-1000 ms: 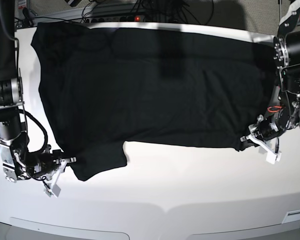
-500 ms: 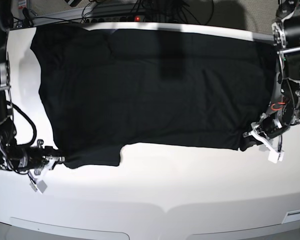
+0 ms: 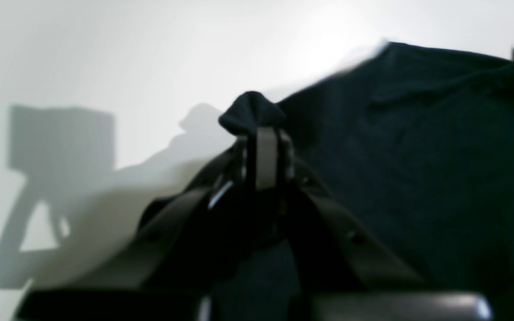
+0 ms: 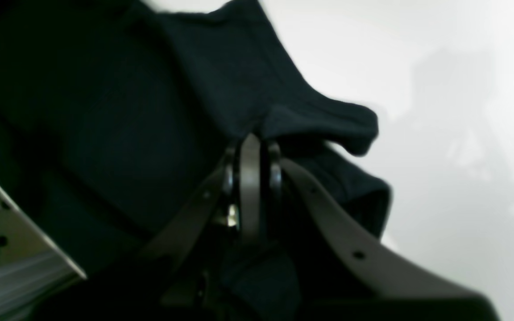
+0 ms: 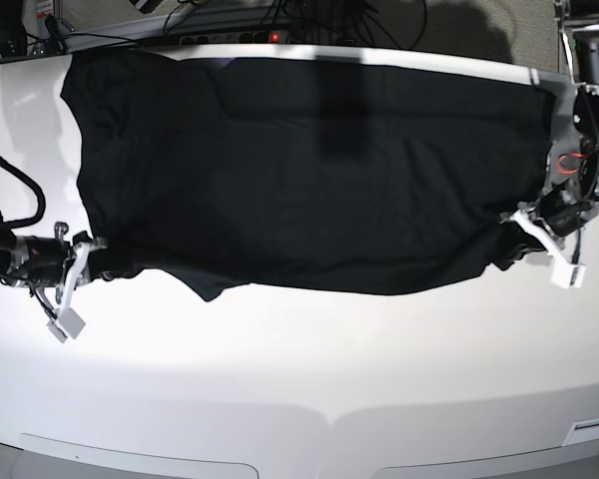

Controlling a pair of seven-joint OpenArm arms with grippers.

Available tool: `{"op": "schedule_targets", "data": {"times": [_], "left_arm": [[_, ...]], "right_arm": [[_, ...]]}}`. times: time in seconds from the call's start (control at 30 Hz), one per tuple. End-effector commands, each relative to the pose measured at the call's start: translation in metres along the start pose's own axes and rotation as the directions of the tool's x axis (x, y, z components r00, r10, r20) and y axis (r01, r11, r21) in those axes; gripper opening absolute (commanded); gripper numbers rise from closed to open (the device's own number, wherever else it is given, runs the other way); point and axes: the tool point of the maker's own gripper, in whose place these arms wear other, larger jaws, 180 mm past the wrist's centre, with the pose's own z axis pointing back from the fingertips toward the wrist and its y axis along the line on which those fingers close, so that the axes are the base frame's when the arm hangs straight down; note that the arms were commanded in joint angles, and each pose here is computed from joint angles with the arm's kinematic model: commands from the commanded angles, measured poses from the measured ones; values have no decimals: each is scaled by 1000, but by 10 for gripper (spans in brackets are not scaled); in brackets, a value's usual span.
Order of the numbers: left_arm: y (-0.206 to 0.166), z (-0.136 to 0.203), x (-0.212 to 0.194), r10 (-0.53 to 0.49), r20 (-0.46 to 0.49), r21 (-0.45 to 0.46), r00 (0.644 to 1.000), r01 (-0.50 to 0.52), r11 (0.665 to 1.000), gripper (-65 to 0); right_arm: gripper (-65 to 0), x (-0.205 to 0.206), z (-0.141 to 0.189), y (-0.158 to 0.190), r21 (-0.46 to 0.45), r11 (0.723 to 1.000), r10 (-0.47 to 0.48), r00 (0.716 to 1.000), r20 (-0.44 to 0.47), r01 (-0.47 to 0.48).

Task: Fold the T-shirt properly
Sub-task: 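Lift the hem and fold it over toward the collar with both grippers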

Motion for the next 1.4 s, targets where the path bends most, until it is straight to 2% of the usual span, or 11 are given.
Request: {"op": "schedule_targets", "data": {"times": [0.0,0.2,0.53,0.83,0.97,1.23,1.37], "left_arm": [[4,10,26,-22,72,5,997,21,1000,-650],[15,38,15,-31,86,53,996,27,998,-650],[3,74,10,-106,105,78,989,98,992,-650],[8,90,-23,-59,46,89,997,54,995,-650],[8,95,-42,-45,-4,86,999,45,995,-650],[15,102,-68,-66,-86,122,994,77,990,-650],[17,103,-70,-81,-102,133,991,94,987,-650]], "right_arm": [[-650,17,17,-3,-22,1000,22,998,52,-21],[-650,0,33,11,-34,999,1,996,93,2],[-650,-51,57,23,-68,996,-59,996,67,64],[-650,-99,74,23,-109,984,-142,990,15,143],[-650,-122,70,24,-130,980,-155,987,-39,148],[-650,-141,47,29,-176,971,-170,985,-19,164],[-650,-152,42,25,-218,965,-159,986,-54,143]]}}
